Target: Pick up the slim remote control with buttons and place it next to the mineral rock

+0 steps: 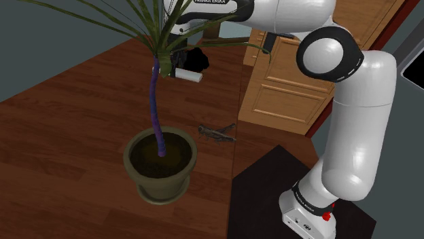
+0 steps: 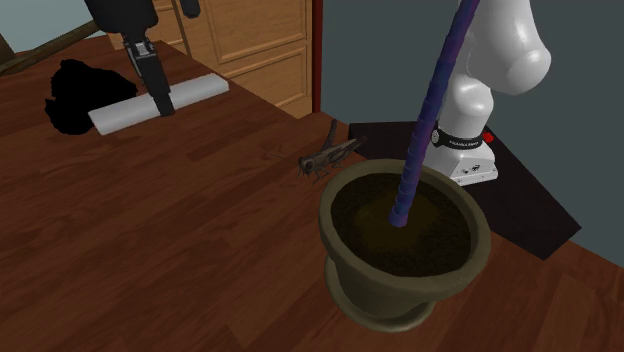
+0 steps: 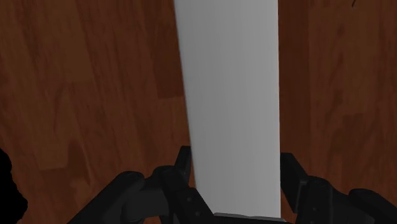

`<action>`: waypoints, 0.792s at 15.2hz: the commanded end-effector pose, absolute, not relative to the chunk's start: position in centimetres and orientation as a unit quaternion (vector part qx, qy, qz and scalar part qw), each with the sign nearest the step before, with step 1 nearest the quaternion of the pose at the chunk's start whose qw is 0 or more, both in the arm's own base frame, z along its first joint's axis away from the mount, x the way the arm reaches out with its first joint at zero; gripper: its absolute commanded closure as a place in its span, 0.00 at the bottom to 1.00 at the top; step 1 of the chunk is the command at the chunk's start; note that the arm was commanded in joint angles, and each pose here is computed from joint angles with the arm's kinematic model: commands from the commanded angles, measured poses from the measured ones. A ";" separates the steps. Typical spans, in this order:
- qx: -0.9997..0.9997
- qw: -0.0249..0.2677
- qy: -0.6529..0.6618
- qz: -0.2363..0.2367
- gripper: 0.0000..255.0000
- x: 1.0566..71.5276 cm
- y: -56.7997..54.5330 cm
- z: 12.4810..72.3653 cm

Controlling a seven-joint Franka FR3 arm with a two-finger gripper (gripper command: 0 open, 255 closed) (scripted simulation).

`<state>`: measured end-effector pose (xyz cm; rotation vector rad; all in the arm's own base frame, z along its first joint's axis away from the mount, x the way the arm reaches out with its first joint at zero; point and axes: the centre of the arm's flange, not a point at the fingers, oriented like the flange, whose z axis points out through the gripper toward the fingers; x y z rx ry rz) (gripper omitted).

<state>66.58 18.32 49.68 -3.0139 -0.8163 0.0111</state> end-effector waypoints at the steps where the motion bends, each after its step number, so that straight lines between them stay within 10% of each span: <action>1: -0.965 0.010 -0.262 0.003 1.00 67.6 15.9 49.3; 12: -0.965 0.010 -0.262 0.003 1.00 73.2 2.5 49.3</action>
